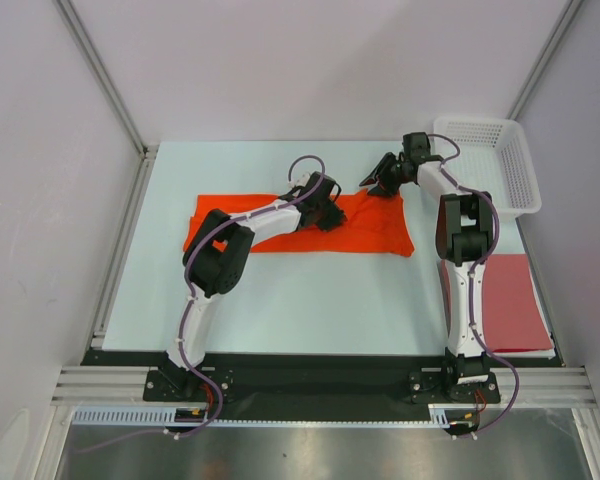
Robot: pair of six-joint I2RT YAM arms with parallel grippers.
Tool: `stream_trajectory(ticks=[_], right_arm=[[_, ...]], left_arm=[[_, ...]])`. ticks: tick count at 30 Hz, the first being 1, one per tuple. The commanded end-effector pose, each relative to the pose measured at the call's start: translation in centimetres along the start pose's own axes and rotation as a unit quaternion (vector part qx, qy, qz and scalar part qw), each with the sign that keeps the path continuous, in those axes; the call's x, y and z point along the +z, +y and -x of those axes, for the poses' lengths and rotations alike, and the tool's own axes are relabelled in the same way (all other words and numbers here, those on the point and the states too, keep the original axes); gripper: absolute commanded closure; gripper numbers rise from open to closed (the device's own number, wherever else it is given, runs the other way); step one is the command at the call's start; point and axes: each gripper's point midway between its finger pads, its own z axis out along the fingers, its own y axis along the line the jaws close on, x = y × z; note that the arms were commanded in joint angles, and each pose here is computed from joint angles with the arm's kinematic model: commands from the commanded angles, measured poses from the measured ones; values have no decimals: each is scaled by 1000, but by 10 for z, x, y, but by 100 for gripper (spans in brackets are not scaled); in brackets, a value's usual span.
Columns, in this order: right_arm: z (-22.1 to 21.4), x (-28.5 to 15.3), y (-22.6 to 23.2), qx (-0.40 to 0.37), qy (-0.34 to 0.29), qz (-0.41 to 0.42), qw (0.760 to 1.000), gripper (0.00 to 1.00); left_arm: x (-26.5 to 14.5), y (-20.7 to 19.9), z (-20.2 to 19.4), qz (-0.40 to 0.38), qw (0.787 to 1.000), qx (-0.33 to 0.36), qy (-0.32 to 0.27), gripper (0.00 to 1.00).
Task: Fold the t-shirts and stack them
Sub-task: Fold the tshirt
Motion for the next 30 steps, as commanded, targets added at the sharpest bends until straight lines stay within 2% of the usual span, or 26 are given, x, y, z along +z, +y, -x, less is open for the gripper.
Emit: stream_trajectory(ticks=[1,7,10,14,15,16,19,25,30], right_arm=[[7,-1,8,-10,-2,12,1000,56],[6,0,6,-10,1,12,1000,56],[7,3,5,-11,2,13,1000,56],[10,4,7,-17,0,16,1000,68],[12,4,8,-19,-2,17,1000,73],[16,3,8,-23,-6,18,1000,84],[24,-3,16,-29,-14,25,999,100],[22,-39,38,-46,-21,17,999,100],[3,-66,29,-40,-17,-6,999,100]], left_arm=[[-5,-24,15,-31,999,-17,-12,71],[-3,-21,13,-28,999,-19,-8,86],[-4,-22,15,-30,999,-18,-9,89],[-6,-23,16,-31,999,-16,-10,94],[-6,-22,16,-30,999,-16,-10,94],[-8,-25,13,-36,999,-16,0,95],[-11,-24,13,-39,999,-16,6,96],[-23,-20,19,-59,997,-24,38,100],[-38,-17,27,-75,995,-11,58,100]])
